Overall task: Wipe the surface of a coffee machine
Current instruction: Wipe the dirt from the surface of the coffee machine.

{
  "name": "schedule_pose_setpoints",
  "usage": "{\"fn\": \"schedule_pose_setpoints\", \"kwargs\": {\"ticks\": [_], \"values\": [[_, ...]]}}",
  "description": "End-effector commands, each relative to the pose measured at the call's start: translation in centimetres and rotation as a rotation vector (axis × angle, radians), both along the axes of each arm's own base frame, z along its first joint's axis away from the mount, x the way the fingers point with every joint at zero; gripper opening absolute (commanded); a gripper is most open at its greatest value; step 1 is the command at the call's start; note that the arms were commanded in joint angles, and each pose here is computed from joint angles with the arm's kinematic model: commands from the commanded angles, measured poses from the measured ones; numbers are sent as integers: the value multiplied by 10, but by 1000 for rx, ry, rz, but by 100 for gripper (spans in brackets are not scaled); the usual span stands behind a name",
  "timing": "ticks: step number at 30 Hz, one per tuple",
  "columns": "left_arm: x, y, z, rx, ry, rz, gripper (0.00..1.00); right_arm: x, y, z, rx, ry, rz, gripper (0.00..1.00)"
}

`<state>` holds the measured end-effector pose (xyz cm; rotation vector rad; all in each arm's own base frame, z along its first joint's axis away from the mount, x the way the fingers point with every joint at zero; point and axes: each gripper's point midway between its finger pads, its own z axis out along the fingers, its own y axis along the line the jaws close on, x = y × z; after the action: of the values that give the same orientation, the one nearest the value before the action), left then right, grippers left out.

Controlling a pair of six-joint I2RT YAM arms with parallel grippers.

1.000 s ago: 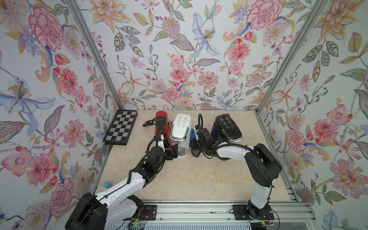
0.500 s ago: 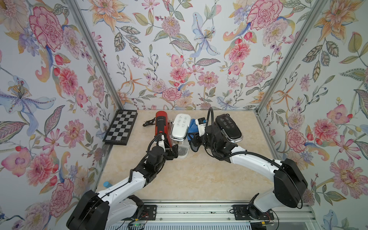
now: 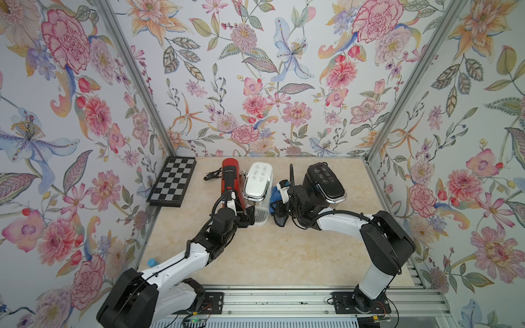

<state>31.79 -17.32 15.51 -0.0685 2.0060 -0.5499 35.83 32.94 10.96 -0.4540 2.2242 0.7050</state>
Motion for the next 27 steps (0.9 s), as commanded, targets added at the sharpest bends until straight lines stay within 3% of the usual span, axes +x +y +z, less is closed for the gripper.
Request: {"fn": "schedule_pose_setpoints", "kwargs": {"ticks": [1,8,18,27], "values": [[3,-4,12,-24,-14,1,97,1,16,27,40,-80,82,34],[4,-4,4,-12,-1,7,96,-5,12,69,22,-245,153,35],[4,-5,4,-18,-2,4,97,-2,-15,121,-20,-452,84,35],[5,-8,3,-17,2,-1,97,20,-14,69,-60,-310,24,35]]}}
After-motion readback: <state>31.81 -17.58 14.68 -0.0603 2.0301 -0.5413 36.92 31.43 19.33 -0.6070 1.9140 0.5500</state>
